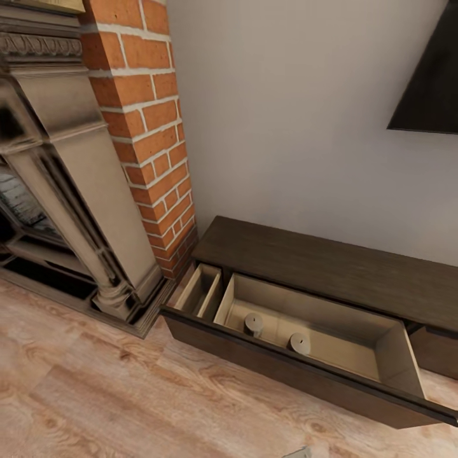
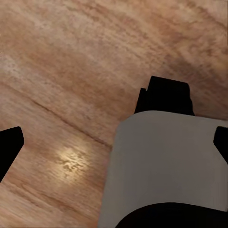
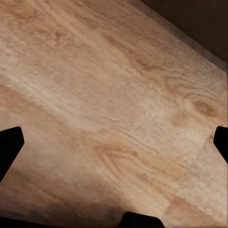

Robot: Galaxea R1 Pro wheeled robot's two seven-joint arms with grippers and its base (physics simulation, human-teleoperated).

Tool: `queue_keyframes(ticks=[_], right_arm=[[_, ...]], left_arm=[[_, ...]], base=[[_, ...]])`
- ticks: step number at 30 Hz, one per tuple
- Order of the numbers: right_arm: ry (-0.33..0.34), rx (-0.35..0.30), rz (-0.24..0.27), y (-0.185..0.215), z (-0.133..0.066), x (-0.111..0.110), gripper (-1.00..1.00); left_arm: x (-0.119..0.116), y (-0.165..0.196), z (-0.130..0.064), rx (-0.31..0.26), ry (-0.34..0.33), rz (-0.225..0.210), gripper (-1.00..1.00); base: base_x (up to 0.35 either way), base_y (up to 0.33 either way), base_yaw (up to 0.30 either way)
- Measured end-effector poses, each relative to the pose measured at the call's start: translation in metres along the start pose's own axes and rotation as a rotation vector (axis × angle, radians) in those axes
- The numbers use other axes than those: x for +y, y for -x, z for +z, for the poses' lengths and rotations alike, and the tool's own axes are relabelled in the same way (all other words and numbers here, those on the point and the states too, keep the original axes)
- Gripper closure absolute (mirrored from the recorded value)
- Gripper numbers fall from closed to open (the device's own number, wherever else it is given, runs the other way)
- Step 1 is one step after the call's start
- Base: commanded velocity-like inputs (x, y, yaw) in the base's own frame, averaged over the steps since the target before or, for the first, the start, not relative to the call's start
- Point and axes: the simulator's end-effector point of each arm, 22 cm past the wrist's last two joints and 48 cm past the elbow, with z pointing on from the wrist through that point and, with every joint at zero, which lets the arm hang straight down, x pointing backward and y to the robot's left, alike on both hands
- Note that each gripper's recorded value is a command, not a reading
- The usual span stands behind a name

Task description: Place each of the two pumpkins and all three candles from the living room inside a cabinet in the living room (use any cabinet), then make sure every cabinet is closed, and position the cauldron so it is next to a table in the living room.

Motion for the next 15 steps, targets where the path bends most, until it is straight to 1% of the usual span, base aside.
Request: queue_keyframes(ticks=[9,15], right_arm=[[0.001,-0.012,-0.001,0.0049,-0.0009,-0.0004,-1.00],[-0.001,-0.019,-0.001,0.0083,-0.0013,-0.0013,-1.00]], left_arm=[[-0.0005,0.0051,-0.0018,-0.012,-0.002,-0.003,-1.00],[-0.0008,0.0086,-0.0029,-0.021,-0.003,-0.004,-1.00]], base=[[0.000,0.000,0.145],[0.000,0.000,0.195]])
